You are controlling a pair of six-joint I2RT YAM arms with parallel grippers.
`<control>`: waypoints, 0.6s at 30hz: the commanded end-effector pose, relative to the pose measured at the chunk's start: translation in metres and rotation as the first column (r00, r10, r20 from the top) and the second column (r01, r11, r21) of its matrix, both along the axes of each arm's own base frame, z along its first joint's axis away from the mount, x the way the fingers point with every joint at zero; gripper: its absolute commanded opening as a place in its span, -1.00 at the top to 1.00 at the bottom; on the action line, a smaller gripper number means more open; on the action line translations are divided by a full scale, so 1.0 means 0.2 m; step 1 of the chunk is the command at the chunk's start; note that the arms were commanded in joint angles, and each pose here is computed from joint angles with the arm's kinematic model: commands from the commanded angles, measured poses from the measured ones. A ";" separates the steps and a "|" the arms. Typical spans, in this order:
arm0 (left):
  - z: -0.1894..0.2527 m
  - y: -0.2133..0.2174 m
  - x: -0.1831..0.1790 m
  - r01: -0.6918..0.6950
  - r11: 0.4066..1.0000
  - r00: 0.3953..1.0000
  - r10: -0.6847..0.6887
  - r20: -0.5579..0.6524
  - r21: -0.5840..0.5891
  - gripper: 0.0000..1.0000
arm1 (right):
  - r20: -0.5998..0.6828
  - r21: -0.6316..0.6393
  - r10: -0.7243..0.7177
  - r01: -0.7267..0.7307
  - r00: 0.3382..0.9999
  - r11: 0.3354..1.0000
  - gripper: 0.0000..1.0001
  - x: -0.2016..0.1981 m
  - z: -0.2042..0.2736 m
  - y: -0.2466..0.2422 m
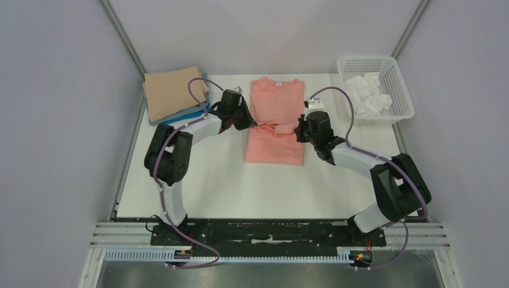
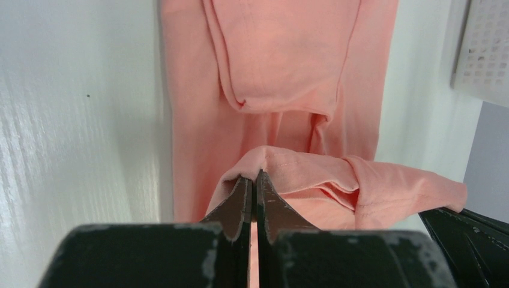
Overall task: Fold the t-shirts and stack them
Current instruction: Fold the folded rectangular tshirt in 1/3 of the way
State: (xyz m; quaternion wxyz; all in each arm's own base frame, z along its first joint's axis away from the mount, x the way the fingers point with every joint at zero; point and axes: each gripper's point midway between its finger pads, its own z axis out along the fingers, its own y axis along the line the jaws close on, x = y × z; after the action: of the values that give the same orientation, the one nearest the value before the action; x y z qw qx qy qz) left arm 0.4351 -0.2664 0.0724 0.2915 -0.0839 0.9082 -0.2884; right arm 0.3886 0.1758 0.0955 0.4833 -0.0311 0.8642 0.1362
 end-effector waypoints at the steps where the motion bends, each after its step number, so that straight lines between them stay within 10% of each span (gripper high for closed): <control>1: 0.02 -0.02 0.09 0.036 0.999 0.999 -0.036 0.039 0.004 0.83 | 0.065 0.049 0.022 -0.025 0.998 0.998 0.97 0.13 0.08 0.05; 6: -0.02 -0.03 0.14 0.051 0.999 0.999 -0.051 0.009 -0.016 0.26 | 0.077 0.070 0.025 -0.031 0.997 0.997 0.33 0.24 0.06 0.05; 11: 0.12 0.02 0.14 0.029 1.000 0.998 -0.029 0.062 -0.003 -0.55 | 0.100 0.083 0.019 -0.027 0.995 0.996 -0.88 0.24 0.15 0.02; 18: 0.14 0.14 -0.15 0.012 1.000 0.999 -0.012 0.036 -0.002 -0.61 | 0.010 0.148 0.078 -0.078 0.997 0.986 -0.96 -0.08 0.05 0.00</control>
State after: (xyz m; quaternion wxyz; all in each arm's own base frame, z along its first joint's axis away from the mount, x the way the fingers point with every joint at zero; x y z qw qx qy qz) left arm 0.4319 -0.2488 0.0787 0.2886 -0.0869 0.9098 -0.2853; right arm 0.4066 0.1709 0.1043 0.4957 -0.0238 0.8504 0.1746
